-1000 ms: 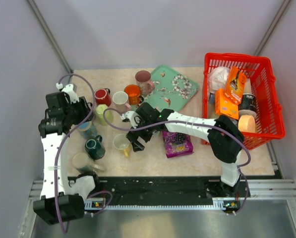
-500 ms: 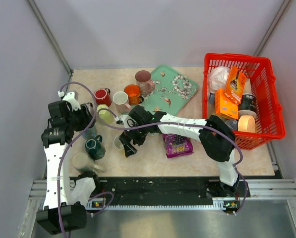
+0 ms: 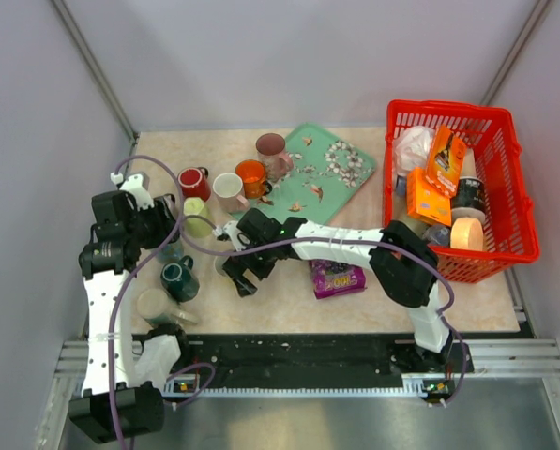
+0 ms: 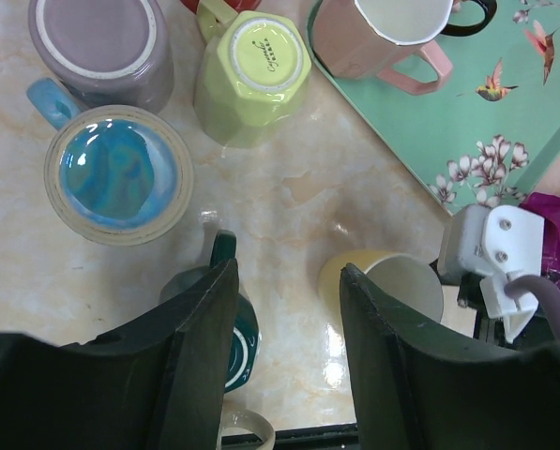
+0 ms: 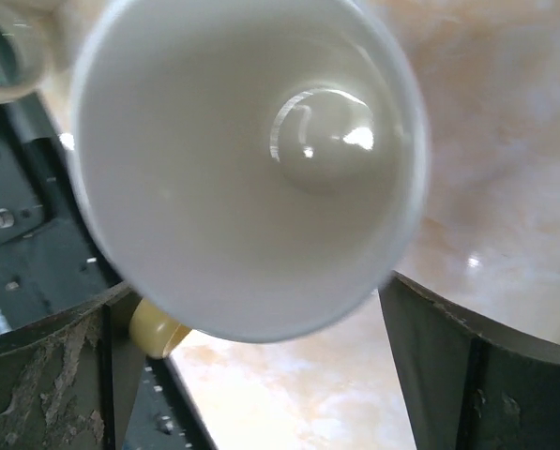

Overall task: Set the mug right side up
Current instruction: Pick up the cup at the center of the board.

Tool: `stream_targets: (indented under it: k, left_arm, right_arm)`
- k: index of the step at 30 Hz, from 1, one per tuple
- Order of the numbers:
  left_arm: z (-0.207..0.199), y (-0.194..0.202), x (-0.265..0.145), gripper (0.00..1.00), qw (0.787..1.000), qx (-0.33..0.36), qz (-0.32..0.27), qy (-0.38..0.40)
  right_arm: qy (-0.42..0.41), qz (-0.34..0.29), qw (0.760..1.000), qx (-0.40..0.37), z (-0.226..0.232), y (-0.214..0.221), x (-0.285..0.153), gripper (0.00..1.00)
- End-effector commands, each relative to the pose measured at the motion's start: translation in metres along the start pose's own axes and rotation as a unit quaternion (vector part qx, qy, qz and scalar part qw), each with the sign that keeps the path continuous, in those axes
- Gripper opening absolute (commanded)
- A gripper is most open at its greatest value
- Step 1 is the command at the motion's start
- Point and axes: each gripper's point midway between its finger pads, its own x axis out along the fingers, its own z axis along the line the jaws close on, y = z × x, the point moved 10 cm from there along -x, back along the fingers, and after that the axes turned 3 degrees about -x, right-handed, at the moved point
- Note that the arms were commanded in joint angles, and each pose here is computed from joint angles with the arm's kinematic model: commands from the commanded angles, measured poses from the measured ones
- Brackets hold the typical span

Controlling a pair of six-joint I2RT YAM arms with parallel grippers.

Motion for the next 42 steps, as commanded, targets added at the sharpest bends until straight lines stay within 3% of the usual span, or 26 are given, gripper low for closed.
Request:
stream_targets:
  k: [1,5,10,18,27,30,33,37,42]
  left_arm:
    - [-0.001,-0.009,0.0,0.53,1.0,0.006,-0.027,0.009]
    - [-0.001,-0.013,-0.002,0.53,0.999,0.009,-0.035,0.006]
    - [-0.001,-0.015,-0.006,0.52,0.999,0.01,-0.043,0.008]
    - [0.003,-0.013,-0.008,0.51,0.999,0.006,-0.047,0.008]
    - [0.007,-0.016,-0.005,0.5,0.999,-0.004,-0.05,0.014]
    - [0.01,-0.014,0.002,0.49,0.999,0.01,-0.038,0.023]
    - [0.013,-0.017,0.008,0.49,0.999,0.021,-0.03,0.021]
    - [0.013,-0.025,0.017,0.48,0.998,0.055,-0.015,0.036]
    - [0.013,-0.034,0.019,0.47,0.991,0.121,0.01,0.06]
  right_arm:
    - [0.115,-0.03,0.992,-0.032,-0.025,-0.014,-0.031,0.97]
    - [0.139,-0.024,0.989,-0.033,-0.046,-0.01,-0.041,0.94]
    - [0.025,-0.028,0.992,-0.119,-0.036,-0.011,-0.045,0.85]
    - [-0.017,-0.026,0.988,-0.149,-0.037,-0.017,-0.031,0.71]
    - [-0.04,-0.025,0.98,-0.196,-0.044,-0.023,-0.017,0.43]
    - [-0.051,-0.026,0.977,-0.203,-0.043,-0.023,-0.015,0.19]
    - [-0.051,-0.027,0.973,-0.221,-0.044,-0.021,-0.019,0.02]
    - [-0.037,-0.07,0.97,-0.229,-0.05,-0.033,-0.05,0.0]
    - [-0.029,-0.162,0.94,-0.3,-0.047,-0.06,-0.12,0.0]
